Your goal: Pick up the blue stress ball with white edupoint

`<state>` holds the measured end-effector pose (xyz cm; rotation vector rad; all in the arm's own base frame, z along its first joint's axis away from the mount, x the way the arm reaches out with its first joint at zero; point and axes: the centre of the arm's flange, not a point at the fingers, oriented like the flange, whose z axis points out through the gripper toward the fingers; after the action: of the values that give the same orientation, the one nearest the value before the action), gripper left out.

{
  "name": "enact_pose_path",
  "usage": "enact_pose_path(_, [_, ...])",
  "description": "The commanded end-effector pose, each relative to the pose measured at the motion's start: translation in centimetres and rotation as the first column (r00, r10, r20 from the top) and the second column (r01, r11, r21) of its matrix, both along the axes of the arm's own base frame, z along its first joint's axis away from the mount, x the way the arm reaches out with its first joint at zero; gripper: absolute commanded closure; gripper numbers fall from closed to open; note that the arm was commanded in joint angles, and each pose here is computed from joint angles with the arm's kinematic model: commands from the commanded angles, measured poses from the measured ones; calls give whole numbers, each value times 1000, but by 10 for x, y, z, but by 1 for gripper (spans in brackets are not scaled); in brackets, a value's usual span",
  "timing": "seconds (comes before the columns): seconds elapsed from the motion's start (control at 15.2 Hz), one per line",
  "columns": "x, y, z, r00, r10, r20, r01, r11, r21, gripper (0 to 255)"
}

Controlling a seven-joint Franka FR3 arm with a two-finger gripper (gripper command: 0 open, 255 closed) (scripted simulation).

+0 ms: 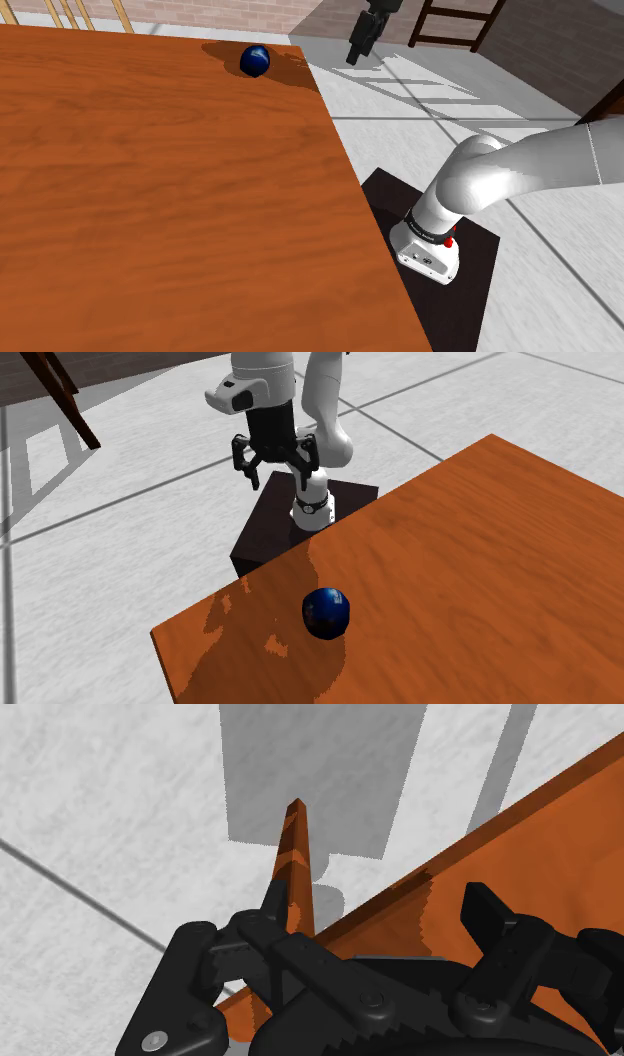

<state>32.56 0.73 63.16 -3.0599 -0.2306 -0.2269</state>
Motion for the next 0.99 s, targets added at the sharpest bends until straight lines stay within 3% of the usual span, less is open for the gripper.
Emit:
enact_pose_path(0.0, [0, 0, 0, 1000, 0, 0, 0, 1000, 0, 0])
enact_pose_path(0.46, [54, 53, -17, 993, -70, 99, 65, 997, 50, 0])
enact_pose_path(0.92, [113, 103, -26, 971, -143, 193, 125, 986, 107, 0])
